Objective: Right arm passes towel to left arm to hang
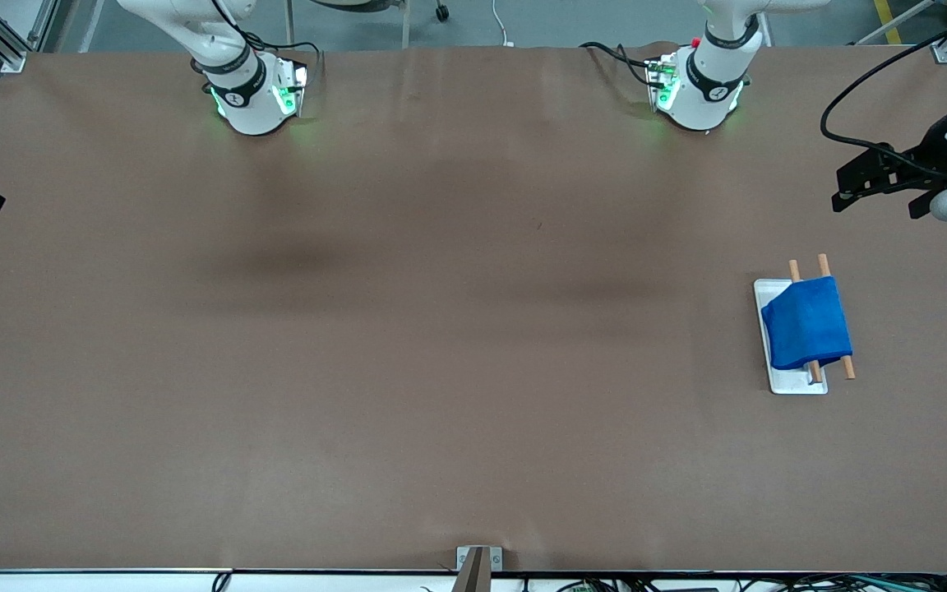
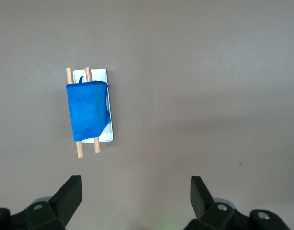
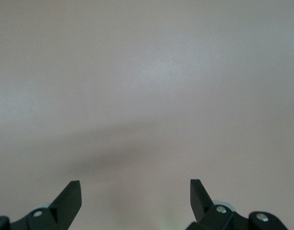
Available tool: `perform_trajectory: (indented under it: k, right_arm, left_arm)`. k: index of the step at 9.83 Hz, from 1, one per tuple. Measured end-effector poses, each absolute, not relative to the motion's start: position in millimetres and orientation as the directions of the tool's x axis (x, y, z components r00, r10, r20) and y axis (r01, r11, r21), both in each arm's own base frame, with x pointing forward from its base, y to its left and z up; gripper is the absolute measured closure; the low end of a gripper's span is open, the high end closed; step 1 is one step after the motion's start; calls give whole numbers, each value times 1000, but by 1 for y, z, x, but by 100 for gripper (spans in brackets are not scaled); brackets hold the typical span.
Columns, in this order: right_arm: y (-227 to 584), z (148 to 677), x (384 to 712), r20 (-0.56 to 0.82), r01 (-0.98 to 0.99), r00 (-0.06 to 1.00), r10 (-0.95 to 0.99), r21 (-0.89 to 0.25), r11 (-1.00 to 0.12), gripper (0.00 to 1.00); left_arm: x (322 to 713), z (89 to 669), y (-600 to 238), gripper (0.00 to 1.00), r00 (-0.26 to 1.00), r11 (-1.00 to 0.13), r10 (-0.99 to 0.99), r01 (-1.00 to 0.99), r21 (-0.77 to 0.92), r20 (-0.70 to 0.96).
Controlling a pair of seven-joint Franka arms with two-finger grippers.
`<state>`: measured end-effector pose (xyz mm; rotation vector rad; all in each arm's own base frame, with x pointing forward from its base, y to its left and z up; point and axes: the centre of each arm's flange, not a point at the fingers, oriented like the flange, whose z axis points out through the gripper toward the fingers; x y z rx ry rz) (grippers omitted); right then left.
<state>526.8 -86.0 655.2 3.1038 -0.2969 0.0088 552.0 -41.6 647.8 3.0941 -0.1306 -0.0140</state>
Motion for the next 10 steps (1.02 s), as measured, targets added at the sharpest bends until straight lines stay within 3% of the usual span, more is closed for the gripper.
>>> perform_trajectory:
  k: [10]
  right_arm:
    - [-84, 655, 527, 6, -190, 982, -190, 5, -982, 0]
  left_arm:
    - [554, 644, -40, 0, 997, -997, -61, -63, 39, 43]
